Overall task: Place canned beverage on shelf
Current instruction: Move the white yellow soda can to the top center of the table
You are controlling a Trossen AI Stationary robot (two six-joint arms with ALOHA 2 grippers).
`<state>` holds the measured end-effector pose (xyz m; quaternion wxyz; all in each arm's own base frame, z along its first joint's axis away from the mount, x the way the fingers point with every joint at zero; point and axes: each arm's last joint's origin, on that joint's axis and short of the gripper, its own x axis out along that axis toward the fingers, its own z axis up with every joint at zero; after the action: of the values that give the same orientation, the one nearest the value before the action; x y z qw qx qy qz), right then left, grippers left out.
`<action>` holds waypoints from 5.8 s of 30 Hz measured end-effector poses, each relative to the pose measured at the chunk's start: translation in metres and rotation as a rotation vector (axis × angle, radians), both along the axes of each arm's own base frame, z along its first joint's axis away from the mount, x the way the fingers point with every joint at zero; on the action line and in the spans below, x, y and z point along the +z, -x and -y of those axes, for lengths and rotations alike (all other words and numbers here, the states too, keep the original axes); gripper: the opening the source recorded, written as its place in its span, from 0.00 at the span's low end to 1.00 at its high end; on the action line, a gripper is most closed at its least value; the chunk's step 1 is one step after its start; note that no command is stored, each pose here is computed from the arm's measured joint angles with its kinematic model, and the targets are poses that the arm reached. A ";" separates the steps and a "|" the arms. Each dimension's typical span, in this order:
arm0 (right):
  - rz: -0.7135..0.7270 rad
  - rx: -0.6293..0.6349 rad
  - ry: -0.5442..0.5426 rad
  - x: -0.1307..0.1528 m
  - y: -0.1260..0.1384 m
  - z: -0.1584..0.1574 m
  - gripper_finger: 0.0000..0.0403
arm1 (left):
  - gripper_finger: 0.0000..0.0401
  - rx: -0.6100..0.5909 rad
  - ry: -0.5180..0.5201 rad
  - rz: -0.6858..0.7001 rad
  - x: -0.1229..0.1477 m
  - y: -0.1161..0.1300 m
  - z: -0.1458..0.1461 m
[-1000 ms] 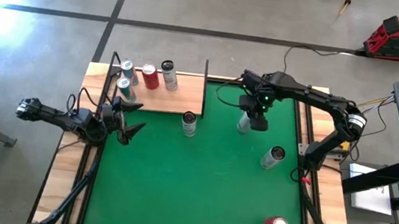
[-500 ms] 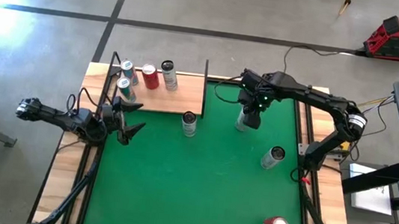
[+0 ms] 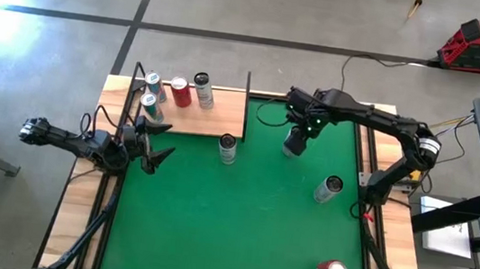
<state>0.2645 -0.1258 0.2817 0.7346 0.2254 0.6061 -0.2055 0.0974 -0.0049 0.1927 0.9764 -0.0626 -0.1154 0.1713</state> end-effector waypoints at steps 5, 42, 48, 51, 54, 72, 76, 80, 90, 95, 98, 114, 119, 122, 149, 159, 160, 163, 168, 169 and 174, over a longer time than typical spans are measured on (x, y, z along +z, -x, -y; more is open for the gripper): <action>-0.017 -0.071 -0.024 0.000 -0.001 -0.007 0.79 | 0.93 0.000 0.000 0.000 0.000 0.000 0.000; 0.118 -1.668 -0.353 0.009 -0.003 -0.009 0.79 | 0.93 0.000 0.000 0.000 0.000 0.000 0.000; 0.175 -1.779 -0.275 0.009 -0.002 -0.006 0.79 | 0.93 0.000 0.000 0.000 0.000 0.000 0.000; 0.182 -1.773 -0.267 0.009 -0.002 -0.005 0.79 | 0.93 0.000 0.000 0.000 0.000 0.000 0.000; 0.187 -1.760 -0.263 0.009 -0.002 -0.005 0.79 | 0.93 0.000 0.000 0.000 0.000 0.000 0.000; 0.173 -1.754 -0.142 -0.006 -0.009 0.003 0.79 | 0.93 0.000 0.000 0.000 0.000 0.000 0.000; 0.163 -1.744 -0.132 -0.008 -0.011 0.004 0.79 | 0.93 0.000 0.000 0.000 0.000 0.000 0.000; 0.166 -1.774 -0.137 -0.009 -0.011 0.004 0.79 | 0.93 0.000 0.000 0.000 0.000 0.000 0.000; 0.165 -1.778 -0.135 -0.009 -0.011 0.004 0.69 | 0.93 0.000 0.000 0.000 0.000 0.000 0.000; 0.162 -1.733 -0.118 -0.009 -0.011 0.004 0.64 | 0.93 0.000 0.000 0.000 0.000 0.000 0.000; 0.152 -1.609 -0.095 -0.009 -0.011 0.004 0.64 | 0.93 0.000 0.000 0.000 0.000 0.000 0.000; 0.138 -0.042 -0.129 0.014 -0.022 -0.008 0.69 | 0.93 0.000 0.000 0.000 0.000 0.000 0.000; 0.148 0.227 -0.054 0.014 -0.022 -0.007 0.69 | 0.93 0.000 0.000 0.000 0.000 0.000 0.000; 0.145 0.370 -0.024 0.014 -0.022 -0.008 0.69 | 0.93 0.000 0.000 0.000 0.000 0.000 0.000; 0.017 0.945 -0.071 -0.006 -0.017 -0.010 0.69 | 0.93 0.000 0.000 0.000 0.000 0.000 0.000; 0.018 0.960 -0.064 -0.010 -0.021 -0.008 0.70 | 0.93 0.000 0.000 0.000 0.000 0.000 0.000; 0.020 0.961 -0.061 -0.010 -0.022 -0.008 0.71 | 0.93 0.000 0.000 0.000 0.000 0.000 0.000; 0.019 0.948 -0.041 -0.009 -0.023 -0.007 0.77 | 0.93 0.000 0.000 0.000 0.000 0.000 0.000; 0.014 0.903 -0.047 -0.007 -0.021 -0.008 0.90 | 0.93 0.000 0.000 0.000 0.000 0.000 0.000; 0.013 0.893 -0.049 -0.007 -0.020 -0.008 0.92 | 0.93 0.000 0.000 0.000 0.000 0.000 0.000; 0.006 0.774 -0.067 -0.005 -0.019 -0.009 0.99 | 0.93 0.000 0.000 0.000 0.000 0.000 0.000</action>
<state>0.2834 -0.1168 0.2768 0.7517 0.0044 0.6507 0.1073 0.0973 -0.0049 0.1927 0.9764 -0.0627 -0.1156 0.1712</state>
